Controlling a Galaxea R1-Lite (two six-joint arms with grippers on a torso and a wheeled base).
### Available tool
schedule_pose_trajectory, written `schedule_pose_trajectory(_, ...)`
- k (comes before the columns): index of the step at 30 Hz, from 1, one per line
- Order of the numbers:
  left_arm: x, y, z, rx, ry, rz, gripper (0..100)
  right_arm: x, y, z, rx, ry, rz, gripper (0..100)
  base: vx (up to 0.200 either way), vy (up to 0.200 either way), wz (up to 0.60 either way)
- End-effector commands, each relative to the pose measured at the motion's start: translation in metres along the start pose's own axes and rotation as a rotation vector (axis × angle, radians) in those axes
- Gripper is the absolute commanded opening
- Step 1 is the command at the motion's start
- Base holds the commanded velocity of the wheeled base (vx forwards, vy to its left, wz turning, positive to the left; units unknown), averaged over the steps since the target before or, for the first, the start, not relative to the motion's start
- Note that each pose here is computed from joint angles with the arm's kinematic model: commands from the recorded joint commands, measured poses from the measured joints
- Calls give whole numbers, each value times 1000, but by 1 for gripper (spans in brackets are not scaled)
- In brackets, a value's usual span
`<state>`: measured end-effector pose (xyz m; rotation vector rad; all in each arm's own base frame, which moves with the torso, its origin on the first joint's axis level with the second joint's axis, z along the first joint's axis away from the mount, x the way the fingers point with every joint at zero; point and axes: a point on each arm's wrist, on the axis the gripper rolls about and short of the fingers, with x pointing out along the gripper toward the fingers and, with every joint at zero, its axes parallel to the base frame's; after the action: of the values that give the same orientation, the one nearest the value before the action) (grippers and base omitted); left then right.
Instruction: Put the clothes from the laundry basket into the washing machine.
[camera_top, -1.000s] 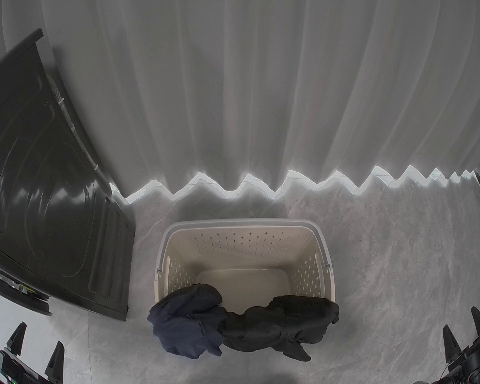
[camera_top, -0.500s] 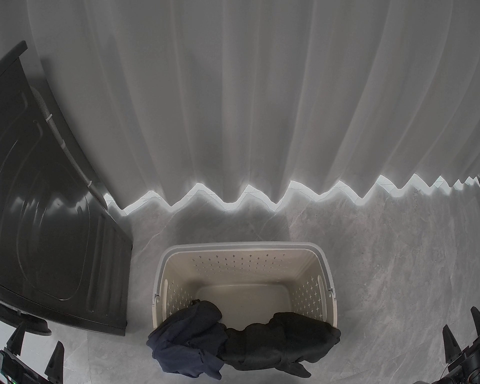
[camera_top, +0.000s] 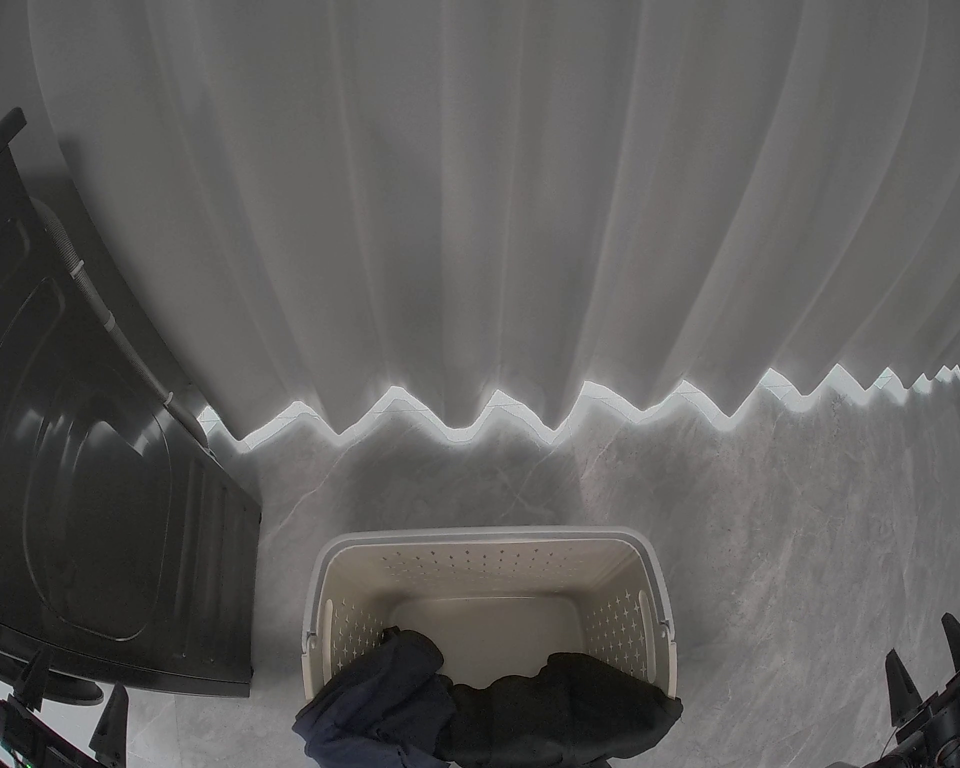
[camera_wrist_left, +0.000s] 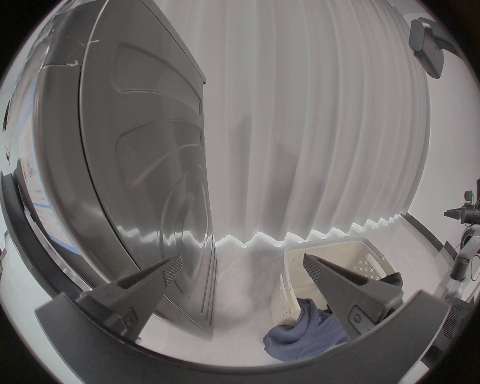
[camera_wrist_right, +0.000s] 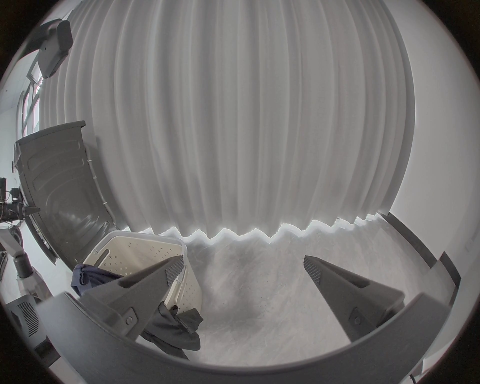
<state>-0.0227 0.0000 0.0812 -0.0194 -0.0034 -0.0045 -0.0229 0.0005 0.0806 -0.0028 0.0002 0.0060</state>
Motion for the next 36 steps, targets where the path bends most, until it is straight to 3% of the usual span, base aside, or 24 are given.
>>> schedule_pose_trajectory(1, 0, 0, -5, -1, 0, 0, 100, 0, 0, -5, 0, 1, 0, 100, 200, 0, 0)
schedule_pose_trajectory(7, 0, 0, -5, -1, 0, 0, 100, 0, 0, -5, 0, 1, 0, 100, 200, 0, 0)
schedule_pose_trajectory(36, 0, 0, -5, -1, 0, 0, 100, 0, 0, -5, 0, 1, 0, 100, 0, 0, 0)
